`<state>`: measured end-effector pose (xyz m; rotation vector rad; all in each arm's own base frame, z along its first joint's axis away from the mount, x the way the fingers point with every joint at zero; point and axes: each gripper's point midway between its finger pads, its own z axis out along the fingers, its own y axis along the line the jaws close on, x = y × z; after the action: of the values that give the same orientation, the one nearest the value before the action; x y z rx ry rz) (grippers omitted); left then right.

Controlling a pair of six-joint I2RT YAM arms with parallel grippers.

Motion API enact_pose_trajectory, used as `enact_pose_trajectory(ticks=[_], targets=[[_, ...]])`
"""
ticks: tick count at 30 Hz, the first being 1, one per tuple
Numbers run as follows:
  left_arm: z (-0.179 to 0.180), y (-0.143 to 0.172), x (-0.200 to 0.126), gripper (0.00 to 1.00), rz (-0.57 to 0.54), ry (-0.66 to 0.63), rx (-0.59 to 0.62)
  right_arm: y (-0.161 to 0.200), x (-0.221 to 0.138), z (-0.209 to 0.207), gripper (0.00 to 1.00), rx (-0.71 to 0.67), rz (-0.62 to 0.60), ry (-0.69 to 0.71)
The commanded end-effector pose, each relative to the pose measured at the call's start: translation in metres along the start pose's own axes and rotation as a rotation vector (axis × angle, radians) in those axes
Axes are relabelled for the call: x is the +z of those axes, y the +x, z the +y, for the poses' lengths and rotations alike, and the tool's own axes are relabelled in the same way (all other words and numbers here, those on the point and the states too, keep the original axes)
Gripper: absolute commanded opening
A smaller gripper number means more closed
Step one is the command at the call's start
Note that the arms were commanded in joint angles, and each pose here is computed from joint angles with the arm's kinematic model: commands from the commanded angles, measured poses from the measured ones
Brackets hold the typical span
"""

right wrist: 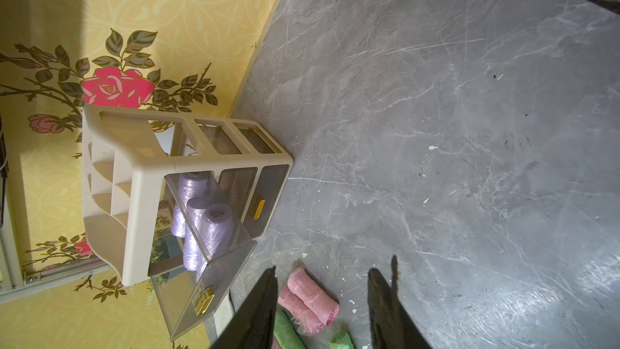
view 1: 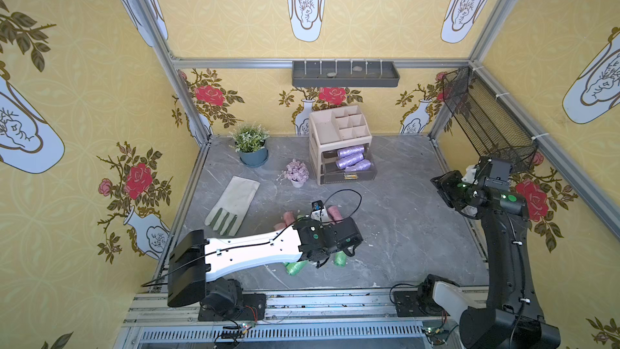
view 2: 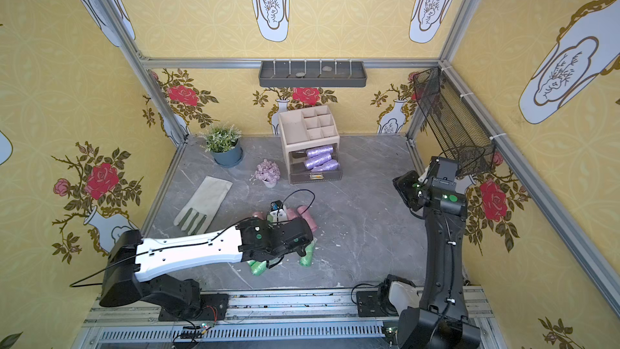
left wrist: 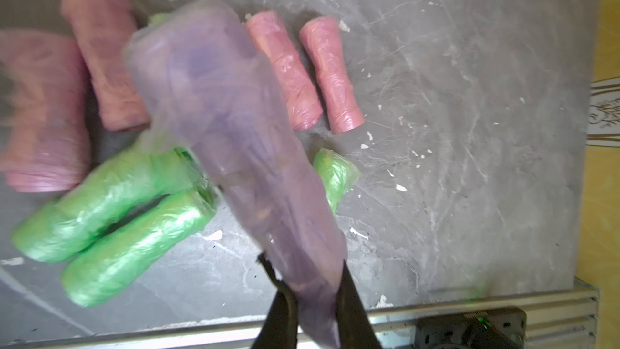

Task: Sort the rolls of trash bags by color and place them into the drawer
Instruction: Pick up the roll of trash bags from the center of the board, then place the roll of trash bags in the drawer.

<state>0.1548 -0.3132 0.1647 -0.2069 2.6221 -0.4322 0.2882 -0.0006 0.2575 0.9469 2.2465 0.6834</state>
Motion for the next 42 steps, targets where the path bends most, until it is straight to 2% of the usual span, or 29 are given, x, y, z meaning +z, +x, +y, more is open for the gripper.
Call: enact_pose_trajectory(ticks=[1,8,11,16,18,22,29,34,42], targets=[[0.014,-0.013,-0.031,0.0,-0.021,-0.027,0.168,0.0,-0.003,0.006,0.45,0.015,0.001,-0.023],[-0.015,-0.038,-0.095,0.0,0.065,0.073,0.417,0.003,-0.007,0.008,0.45,0.024,0.008,-0.033],[-0.025,-0.05,-0.113,0.0,0.14,0.115,0.454,0.003,-0.009,0.01,0.45,0.026,0.008,-0.041],[-0.035,-0.073,-0.128,0.0,0.23,0.151,0.45,0.005,-0.015,0.011,0.45,0.024,0.004,-0.046],[-0.042,-0.081,-0.126,0.0,0.276,0.177,0.427,0.007,-0.015,0.01,0.45,0.026,0.007,-0.044],[-0.066,-0.092,-0.125,0.0,0.365,0.312,0.386,0.008,-0.014,0.011,0.45,0.03,0.022,-0.053],[-0.083,-0.134,-0.122,0.0,0.378,0.419,0.289,0.01,-0.012,0.011,0.45,0.032,0.035,-0.061],[-0.081,-0.157,-0.1,0.0,0.378,0.414,0.229,0.012,-0.007,0.007,0.45,0.035,0.045,-0.055],[-0.086,-0.169,-0.066,0.0,0.405,0.405,0.208,0.012,-0.001,0.002,0.45,0.035,0.053,-0.044]])
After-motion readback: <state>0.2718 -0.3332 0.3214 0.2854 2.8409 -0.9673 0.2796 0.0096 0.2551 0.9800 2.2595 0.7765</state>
